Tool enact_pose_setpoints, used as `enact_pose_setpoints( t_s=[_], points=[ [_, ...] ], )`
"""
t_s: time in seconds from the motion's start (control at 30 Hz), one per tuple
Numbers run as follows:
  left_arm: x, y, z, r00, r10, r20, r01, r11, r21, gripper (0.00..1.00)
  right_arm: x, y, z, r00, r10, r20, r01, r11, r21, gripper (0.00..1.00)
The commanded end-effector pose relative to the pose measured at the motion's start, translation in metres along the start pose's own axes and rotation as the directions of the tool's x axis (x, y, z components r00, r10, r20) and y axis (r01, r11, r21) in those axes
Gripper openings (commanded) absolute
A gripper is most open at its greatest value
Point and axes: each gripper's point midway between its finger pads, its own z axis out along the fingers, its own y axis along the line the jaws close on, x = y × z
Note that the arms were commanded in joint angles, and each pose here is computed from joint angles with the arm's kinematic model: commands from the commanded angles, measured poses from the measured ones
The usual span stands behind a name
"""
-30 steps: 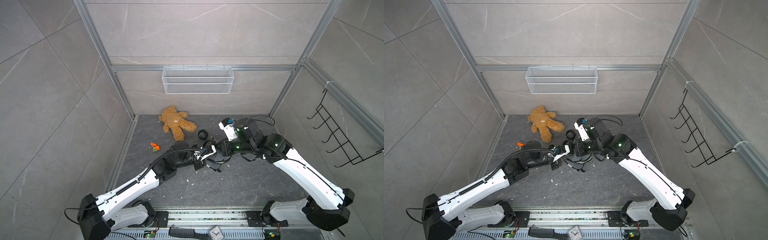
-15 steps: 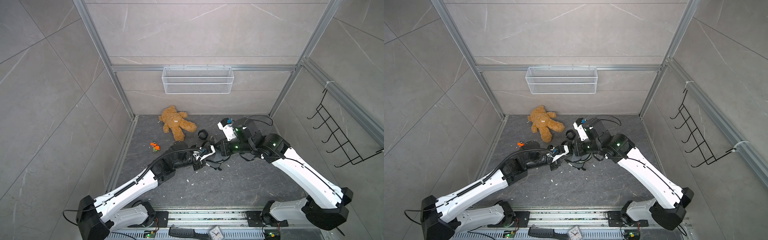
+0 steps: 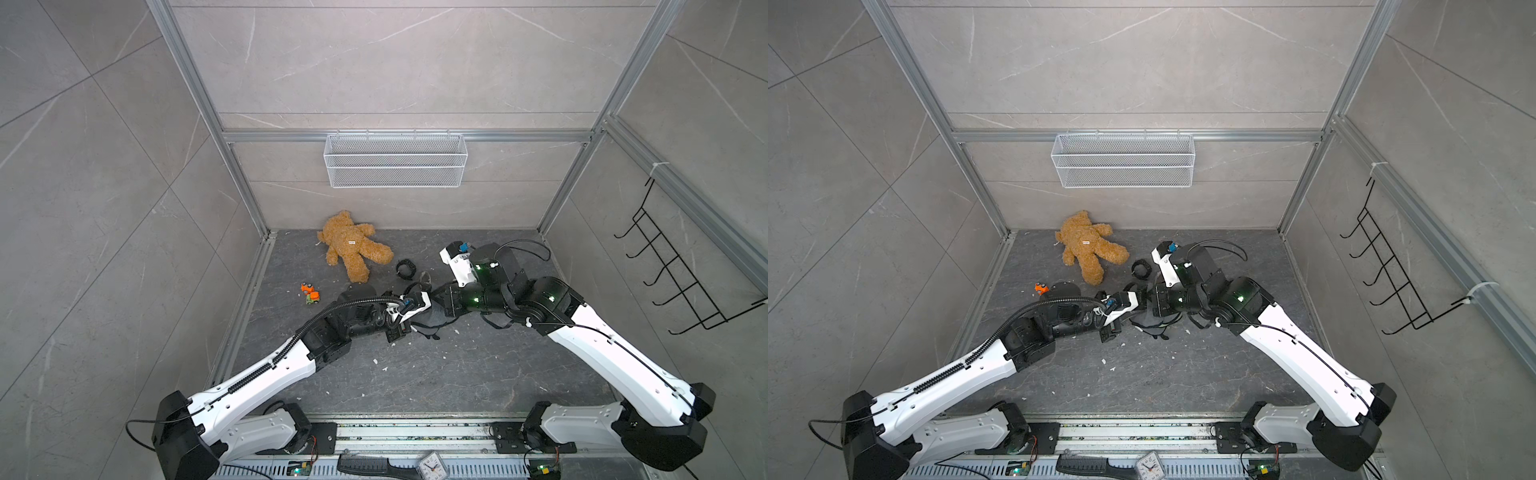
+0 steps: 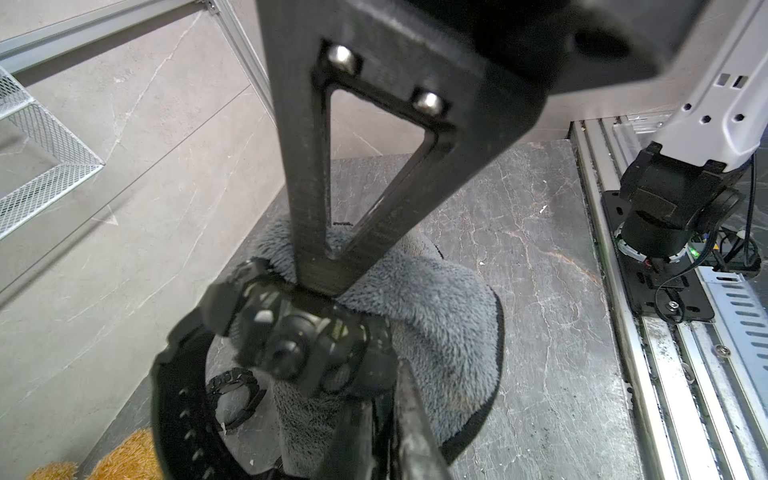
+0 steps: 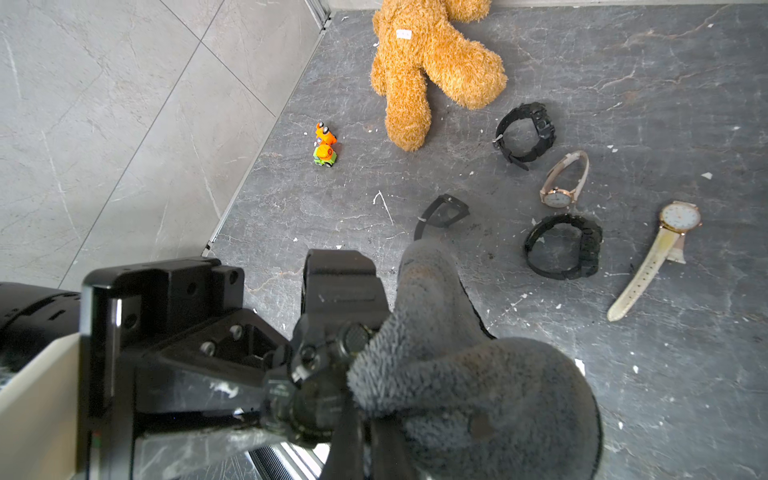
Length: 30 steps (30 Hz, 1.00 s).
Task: Wipe the watch dial
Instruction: Wipe the dirt from the watch dial.
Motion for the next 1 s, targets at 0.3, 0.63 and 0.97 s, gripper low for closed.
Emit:
enact_pose_setpoints(
  t_s=[0.3,0.63,0.97],
  points=[
    [-0.108,0.023,-0.032,0.940,0.146,0.310,-0.130,0.989,-0.073,0.00,0.044,-0.031,0.015,0.991,0.094,-0.093,-0.085,0.992,0.095,0.00],
    [-0.098,0.035,-0.015,0.951,0.127,0.283,-0.110,0.991,-0.076,0.00,0.064,-0.034,0.016,0.982,0.154,-0.110,-0.146,0.986,0.080,0.00],
    [-0.089,0.038,0.000,0.955,0.111,0.276,-0.099,0.993,-0.057,0.00,0.058,-0.037,-0.004,0.988,0.126,-0.093,-0.114,0.986,0.118,0.00]
  ],
)
